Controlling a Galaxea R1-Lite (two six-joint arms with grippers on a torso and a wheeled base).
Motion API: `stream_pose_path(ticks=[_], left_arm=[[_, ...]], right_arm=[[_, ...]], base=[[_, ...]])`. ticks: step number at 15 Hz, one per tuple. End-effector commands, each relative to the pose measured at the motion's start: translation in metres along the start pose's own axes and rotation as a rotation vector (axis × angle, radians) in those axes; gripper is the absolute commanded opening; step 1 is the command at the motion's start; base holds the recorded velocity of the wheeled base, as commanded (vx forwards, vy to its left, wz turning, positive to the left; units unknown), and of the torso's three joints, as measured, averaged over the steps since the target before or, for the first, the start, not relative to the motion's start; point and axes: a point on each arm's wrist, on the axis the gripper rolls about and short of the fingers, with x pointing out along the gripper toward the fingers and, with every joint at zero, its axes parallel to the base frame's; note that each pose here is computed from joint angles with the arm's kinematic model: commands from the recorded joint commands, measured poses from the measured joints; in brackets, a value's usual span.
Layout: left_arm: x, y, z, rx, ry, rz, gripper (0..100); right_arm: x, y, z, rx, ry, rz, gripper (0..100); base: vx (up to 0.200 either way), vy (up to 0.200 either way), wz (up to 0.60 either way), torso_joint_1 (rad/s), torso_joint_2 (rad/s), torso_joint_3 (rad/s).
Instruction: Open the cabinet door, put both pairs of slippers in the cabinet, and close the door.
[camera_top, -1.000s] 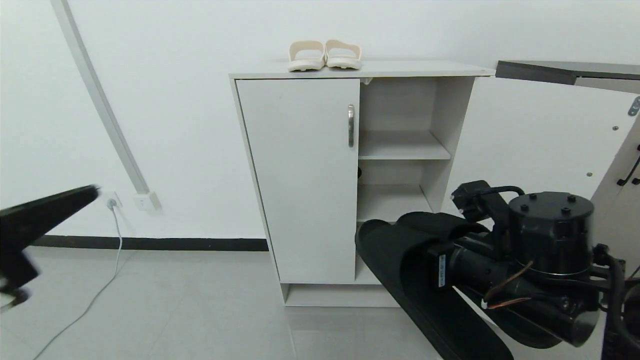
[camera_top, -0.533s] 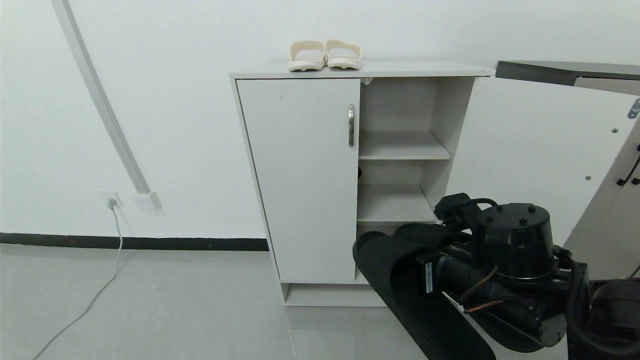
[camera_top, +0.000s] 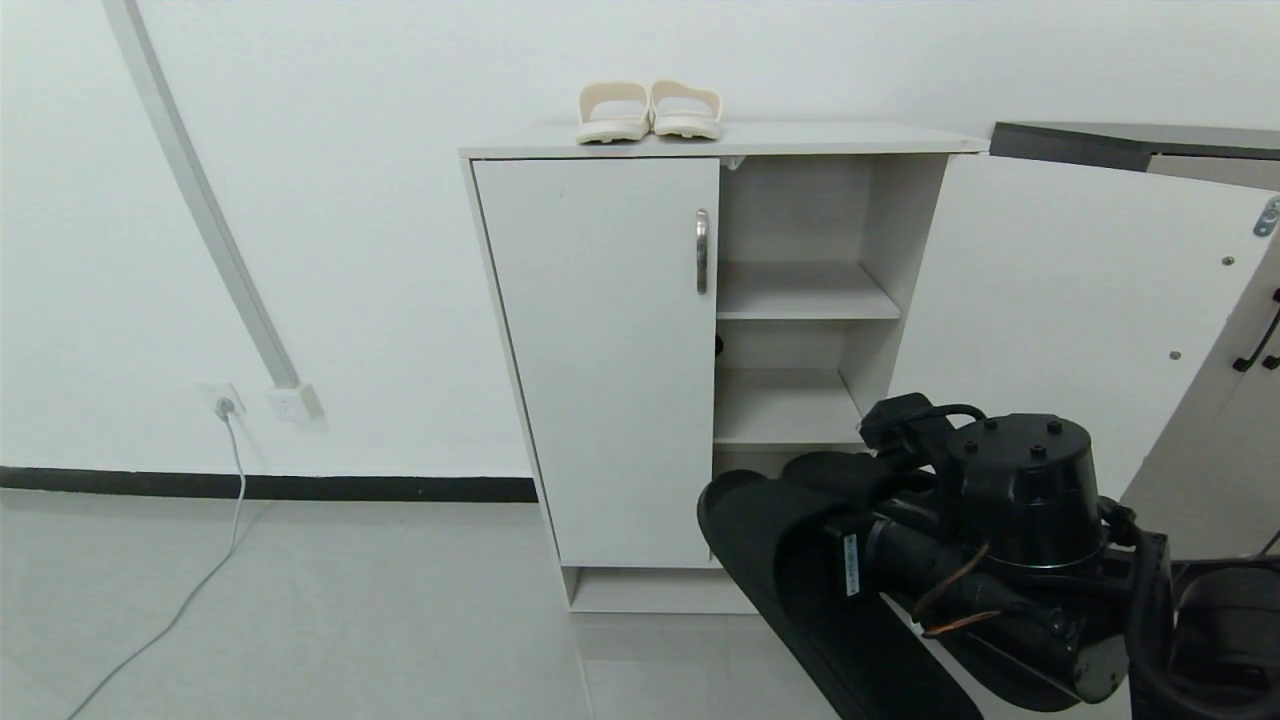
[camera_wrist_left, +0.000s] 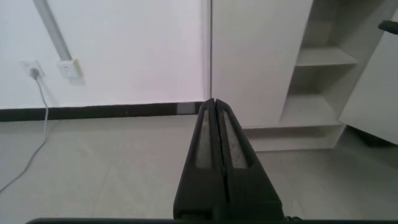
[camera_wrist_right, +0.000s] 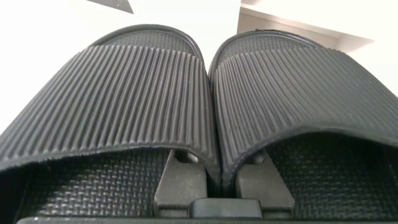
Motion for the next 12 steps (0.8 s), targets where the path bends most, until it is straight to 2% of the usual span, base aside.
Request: stream_pose_path(ticks=[1, 3, 4, 6, 8, 11, 12], left_arm=[[0.0, -0.001, -0.001, 0.025, 0.001, -0.025, 0], [0.0, -0.001, -0.001, 0.034, 0.001, -0.026, 0], [0.0, 0.0, -0.001, 0.025, 0.001, -0.019, 0], [0.0, 0.0, -0.001, -0.013, 0.002, -0.008, 0], [0.0, 0.0, -0.001, -0.013, 0.002, -0.009, 0], [0.0, 0.0, -0.001, -0.013, 0.002, -0.009, 0], [0.0, 0.0, -0.001, -0.013, 0.002, -0.009, 0]], right_arm=[[0.0, 0.003, -0.001, -0.005, 0.002, 0.008, 0], [0.001, 0.005, -0.001, -0.007, 0.001, 0.008, 0], [0.005, 0.008, 0.001, -0.008, -0.007, -0.011, 0], [0.024, 0.018, 0.005, 0.007, -0.047, -0.14, 0], [0.035, 0.034, 0.012, 0.088, -0.104, -0.233, 0], [0.054, 0.044, 0.014, 0.096, -0.143, -0.355, 0], [0.058, 0.045, 0.013, 0.096, -0.145, -0.362, 0]], base=[[0.0, 0.0, 0.0, 0.0, 0.0, 0.0], [0.0, 0.0, 0.0, 0.0, 0.0, 0.0], [0.0, 0.0, 0.0, 0.0, 0.0, 0.0], [0.0, 0.0, 0.0, 0.0, 0.0, 0.0], [0.0, 0.0, 0.0, 0.0, 0.0, 0.0], [0.0, 0.0, 0.0, 0.0, 0.0, 0.0], [0.0, -0.2, 0.0, 0.007, 0.0, 0.002]])
